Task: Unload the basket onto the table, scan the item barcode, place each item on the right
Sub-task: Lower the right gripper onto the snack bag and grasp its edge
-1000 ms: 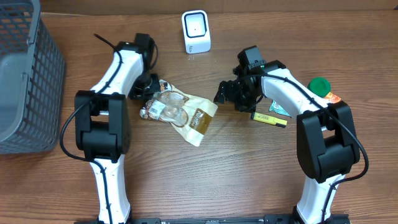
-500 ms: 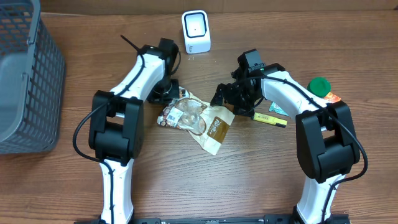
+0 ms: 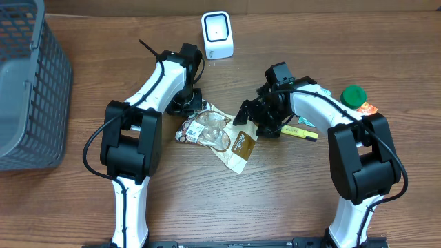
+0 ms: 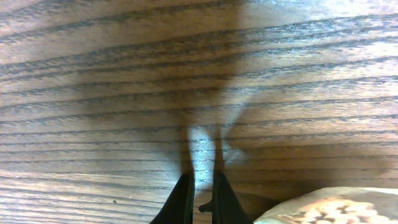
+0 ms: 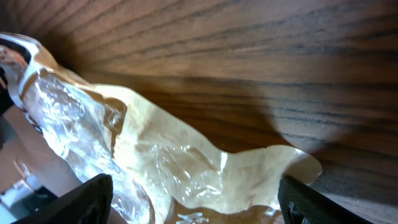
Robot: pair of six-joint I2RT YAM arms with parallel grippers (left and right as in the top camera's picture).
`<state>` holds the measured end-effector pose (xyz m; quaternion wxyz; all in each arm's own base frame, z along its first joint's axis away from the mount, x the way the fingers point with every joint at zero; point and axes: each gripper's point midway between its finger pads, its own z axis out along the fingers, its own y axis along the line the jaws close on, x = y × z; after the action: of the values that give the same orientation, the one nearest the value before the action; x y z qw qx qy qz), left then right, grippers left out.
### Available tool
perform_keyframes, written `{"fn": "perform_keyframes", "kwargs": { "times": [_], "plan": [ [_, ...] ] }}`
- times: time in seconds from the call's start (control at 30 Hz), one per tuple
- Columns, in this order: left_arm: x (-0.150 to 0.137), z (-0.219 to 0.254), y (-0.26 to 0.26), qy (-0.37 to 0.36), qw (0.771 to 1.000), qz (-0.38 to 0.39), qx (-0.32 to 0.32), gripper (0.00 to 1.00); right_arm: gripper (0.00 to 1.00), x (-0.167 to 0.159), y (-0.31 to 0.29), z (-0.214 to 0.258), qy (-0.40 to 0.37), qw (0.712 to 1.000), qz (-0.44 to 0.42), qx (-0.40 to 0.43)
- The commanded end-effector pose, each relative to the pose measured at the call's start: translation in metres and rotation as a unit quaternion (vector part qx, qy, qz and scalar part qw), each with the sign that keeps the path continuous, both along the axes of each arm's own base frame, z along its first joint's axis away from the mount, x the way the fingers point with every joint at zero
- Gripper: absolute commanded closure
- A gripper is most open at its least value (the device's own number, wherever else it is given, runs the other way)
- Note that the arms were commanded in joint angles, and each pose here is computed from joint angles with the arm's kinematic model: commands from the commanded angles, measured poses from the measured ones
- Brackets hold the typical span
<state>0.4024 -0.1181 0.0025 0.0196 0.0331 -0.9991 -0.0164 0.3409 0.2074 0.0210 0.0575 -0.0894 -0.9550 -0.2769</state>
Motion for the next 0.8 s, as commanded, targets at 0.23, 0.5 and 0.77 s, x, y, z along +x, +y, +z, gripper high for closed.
{"fn": "perform_keyframes", "kwargs": {
  "times": [0.23, 0.5, 0.77],
  "plan": [
    [-0.008, -0.009, 0.0, 0.015, 1.0, 0.001, 0.0, 0.96, 0.11, 0.006, -0.018, 0.022, -0.006, 0.999, -0.003, -0.032],
    [-0.007, -0.009, 0.0, 0.015, 1.0, 0.001, 0.0, 0.96, 0.02, -0.019, -0.013, 0.005, 0.023, 0.998, 0.016, -0.048],
    [-0.008, -0.009, -0.001, 0.015, 1.0, 0.001, -0.001, 0.96, 0.01, -0.028, 0.017, -0.007, 0.019, 0.999, 0.04, 0.005]
  ]
}}
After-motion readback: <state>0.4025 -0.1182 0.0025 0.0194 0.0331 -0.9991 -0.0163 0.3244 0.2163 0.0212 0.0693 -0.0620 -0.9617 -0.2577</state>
